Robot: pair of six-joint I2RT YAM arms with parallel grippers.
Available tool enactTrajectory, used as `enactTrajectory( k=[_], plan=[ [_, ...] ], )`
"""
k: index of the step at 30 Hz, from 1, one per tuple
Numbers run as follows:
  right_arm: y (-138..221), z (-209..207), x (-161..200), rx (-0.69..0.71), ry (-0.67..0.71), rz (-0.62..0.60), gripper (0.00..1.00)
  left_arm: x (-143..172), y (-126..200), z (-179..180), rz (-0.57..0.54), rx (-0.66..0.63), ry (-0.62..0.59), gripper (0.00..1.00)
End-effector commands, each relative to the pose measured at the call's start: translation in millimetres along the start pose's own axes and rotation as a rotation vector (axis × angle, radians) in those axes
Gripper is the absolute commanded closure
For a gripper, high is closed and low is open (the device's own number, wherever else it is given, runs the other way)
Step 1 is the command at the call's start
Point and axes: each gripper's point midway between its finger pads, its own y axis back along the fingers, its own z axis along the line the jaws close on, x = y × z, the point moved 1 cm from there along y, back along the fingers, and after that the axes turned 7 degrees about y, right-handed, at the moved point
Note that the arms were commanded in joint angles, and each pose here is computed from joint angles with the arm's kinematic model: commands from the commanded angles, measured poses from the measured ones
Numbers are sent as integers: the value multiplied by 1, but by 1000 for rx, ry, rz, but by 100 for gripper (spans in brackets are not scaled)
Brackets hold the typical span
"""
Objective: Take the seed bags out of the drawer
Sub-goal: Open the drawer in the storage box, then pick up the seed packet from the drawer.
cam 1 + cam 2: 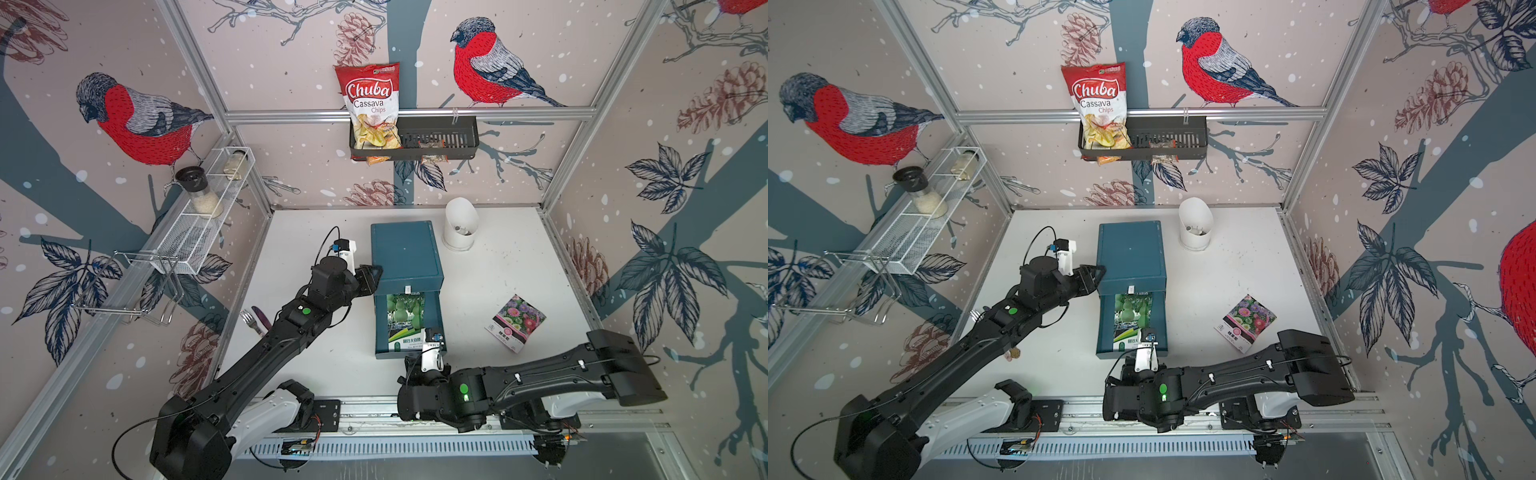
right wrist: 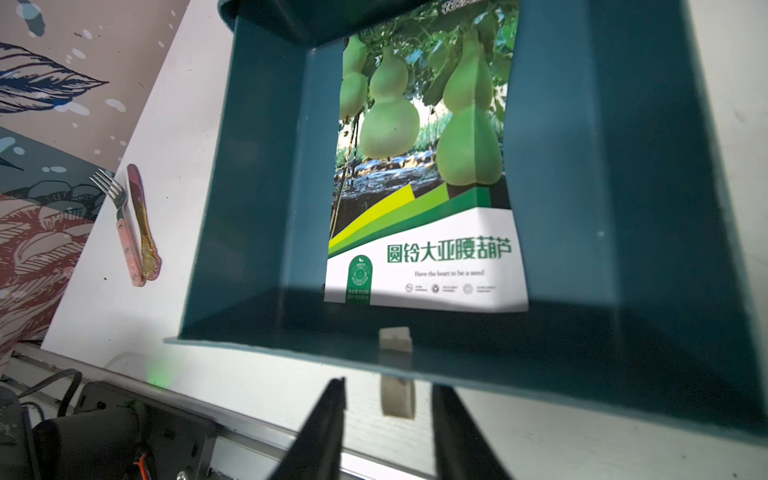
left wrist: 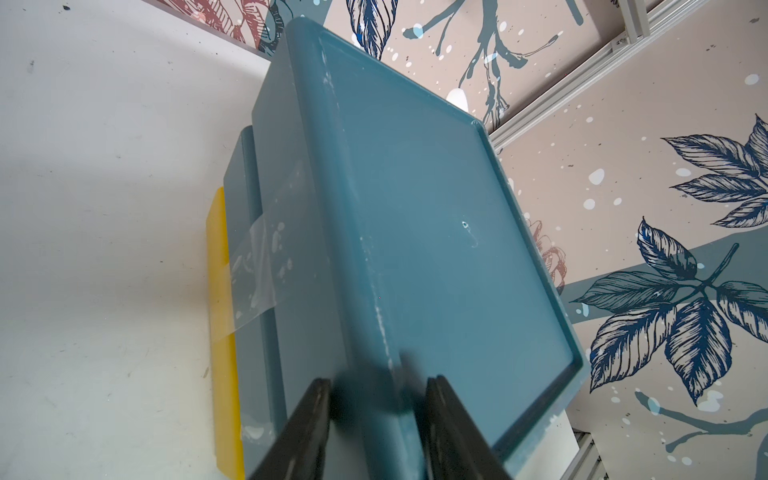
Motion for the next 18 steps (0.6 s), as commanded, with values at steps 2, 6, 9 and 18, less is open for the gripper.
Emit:
enactTrajectory(
  k=[2, 6, 9, 18],
  plan=[
    [9, -14, -7, 47, 0, -32, 43, 33, 2, 33, 143, -134, -9, 59],
    [23, -23, -17, 106, 32, -52, 39, 33, 1, 34, 143, -138, -13, 59],
    [38, -28, -31, 153, 60, -77, 37, 33, 2, 34, 144, -139, -16, 59],
    [55, -22, -79, 188, 72, -95, 23, 24, 13, 17, 118, -83, -16, 52]
  ],
)
